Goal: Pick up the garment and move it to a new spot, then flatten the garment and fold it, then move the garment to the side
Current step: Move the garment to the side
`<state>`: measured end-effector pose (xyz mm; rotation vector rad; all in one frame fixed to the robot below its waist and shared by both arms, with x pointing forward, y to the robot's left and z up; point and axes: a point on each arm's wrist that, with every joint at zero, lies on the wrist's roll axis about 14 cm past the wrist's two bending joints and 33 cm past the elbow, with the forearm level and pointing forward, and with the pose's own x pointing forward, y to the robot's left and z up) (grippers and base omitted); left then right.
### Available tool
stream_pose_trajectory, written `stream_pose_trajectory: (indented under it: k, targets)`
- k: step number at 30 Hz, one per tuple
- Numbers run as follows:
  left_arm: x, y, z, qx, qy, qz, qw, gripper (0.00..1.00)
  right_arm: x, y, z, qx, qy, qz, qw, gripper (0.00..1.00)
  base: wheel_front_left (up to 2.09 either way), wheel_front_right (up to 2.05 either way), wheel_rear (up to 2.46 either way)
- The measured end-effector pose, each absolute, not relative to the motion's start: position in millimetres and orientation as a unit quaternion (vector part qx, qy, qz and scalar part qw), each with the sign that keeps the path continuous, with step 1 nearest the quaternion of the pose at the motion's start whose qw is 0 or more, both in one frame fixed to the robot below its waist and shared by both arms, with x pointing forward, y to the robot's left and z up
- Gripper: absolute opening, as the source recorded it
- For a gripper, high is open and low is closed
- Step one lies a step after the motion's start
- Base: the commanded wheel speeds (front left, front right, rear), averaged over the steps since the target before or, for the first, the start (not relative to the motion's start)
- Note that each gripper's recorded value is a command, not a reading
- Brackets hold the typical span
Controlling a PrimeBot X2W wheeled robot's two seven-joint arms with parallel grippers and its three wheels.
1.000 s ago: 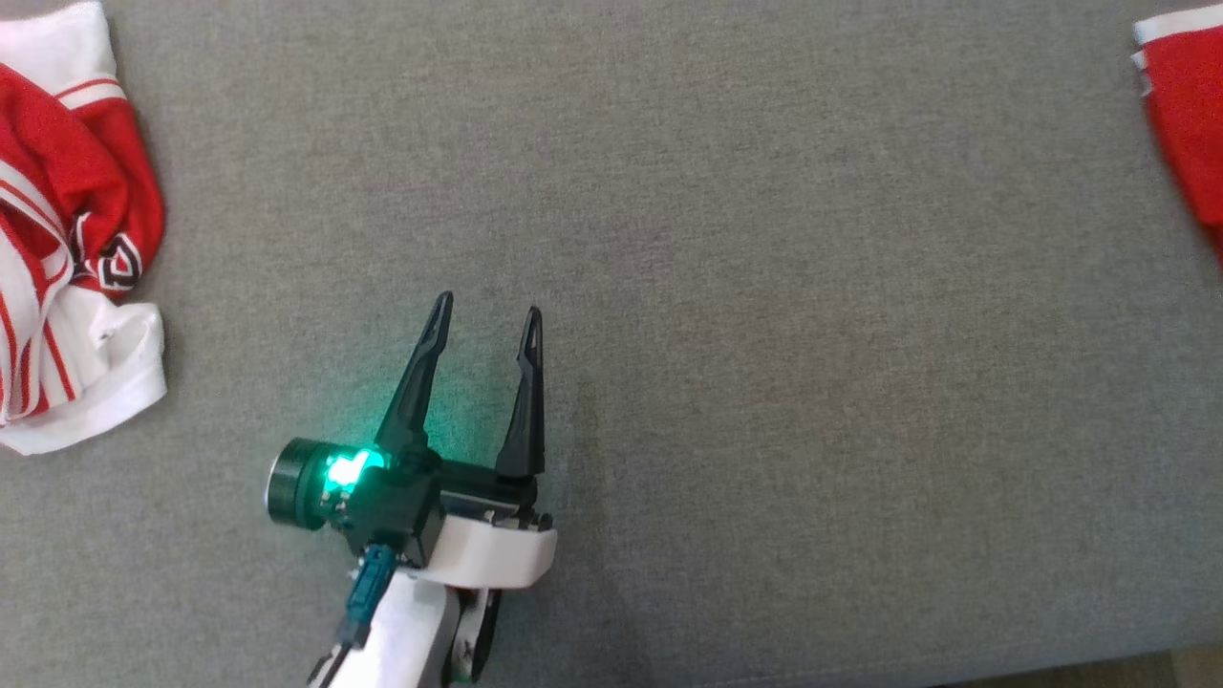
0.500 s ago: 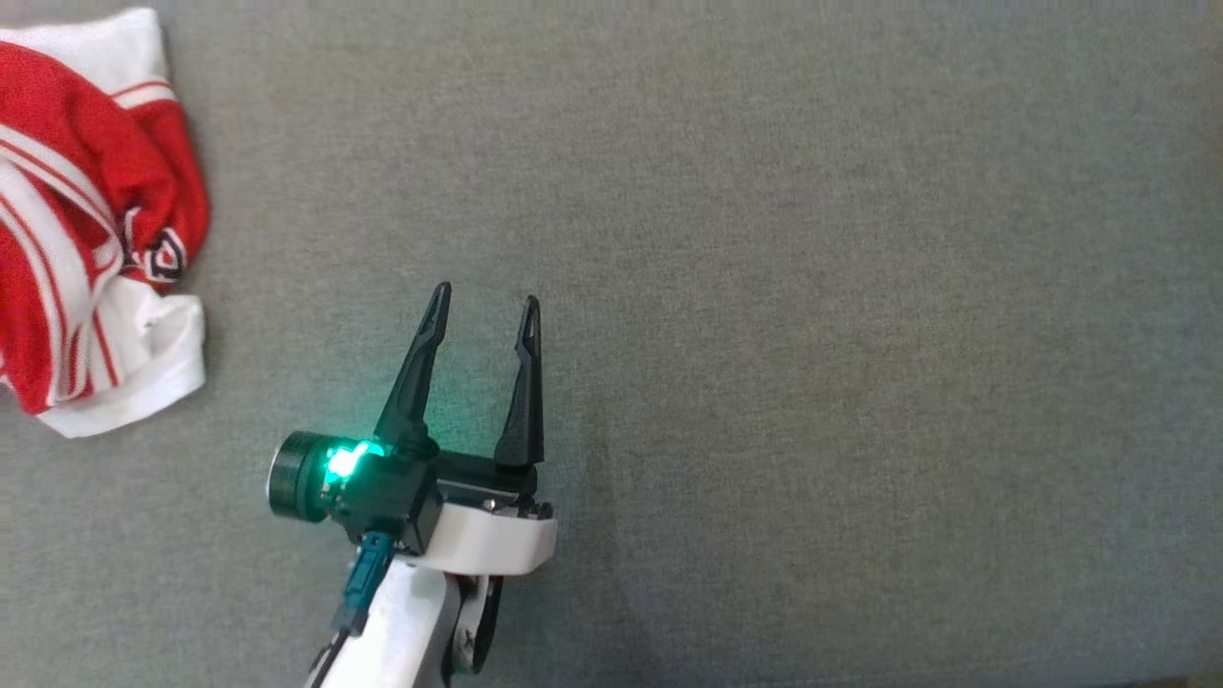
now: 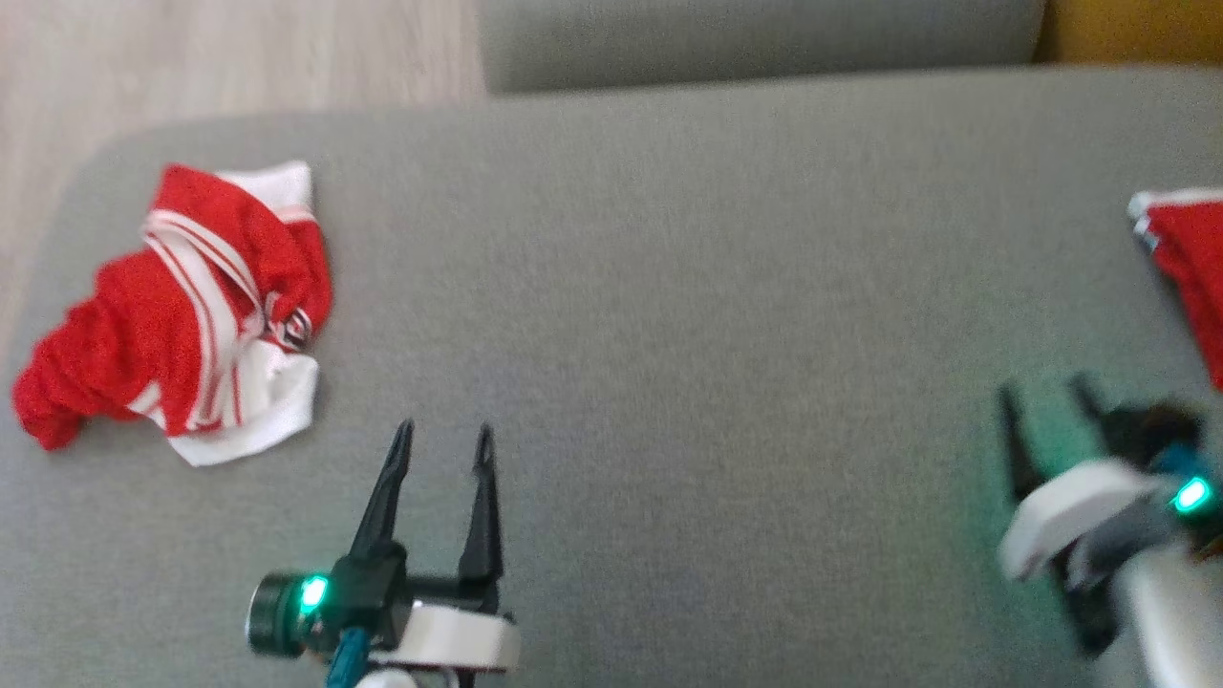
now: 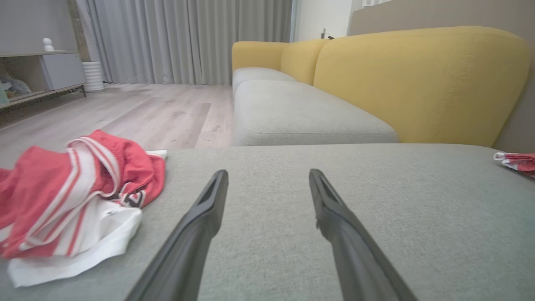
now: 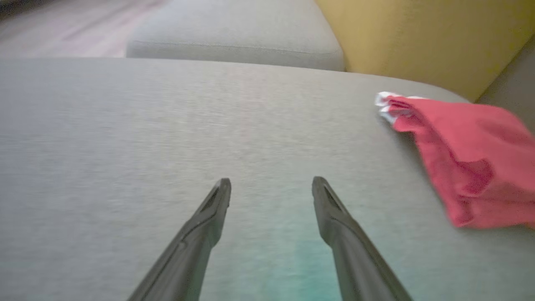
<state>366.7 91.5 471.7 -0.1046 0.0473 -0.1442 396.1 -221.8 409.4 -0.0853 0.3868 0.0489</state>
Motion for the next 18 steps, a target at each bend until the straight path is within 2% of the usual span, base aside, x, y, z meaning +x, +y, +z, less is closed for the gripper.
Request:
stream_pose_trajectory:
  k: [2, 9, 14, 18]
  targets:
    - [355.8, 100.1, 476.6, -0.043, 0.015, -0.061, 0.997, 1.0, 382.7, -193.0, 413.5, -0.006, 0.163, 0.044, 0.986, 1.0, 0.0, 0.0, 0.0]
    - [339.0, 121.8, 498.8, -0.022, -0.025, -0.035, 0.999, 1.0, 358.1, -144.2, 429.7, 0.053, 0.1, 0.087, 0.99, 1.0, 0.0, 0.0, 0.0]
    - [328.3, 133.4, 509.7, -0.013, -0.046, -0.019, 0.999, 1.0, 358.5, -133.9, 470.9, 0.069, 0.03, 0.098, 0.992, 1.0, 0.0, 0.0, 0.0]
    - [320.0, 137.6, 508.9, -0.011, -0.048, -0.014, 0.999, 1.0, 345.5, -134.9, 469.1, 0.069, 0.028, 0.095, 0.993, 1.0, 0.0, 0.0, 0.0]
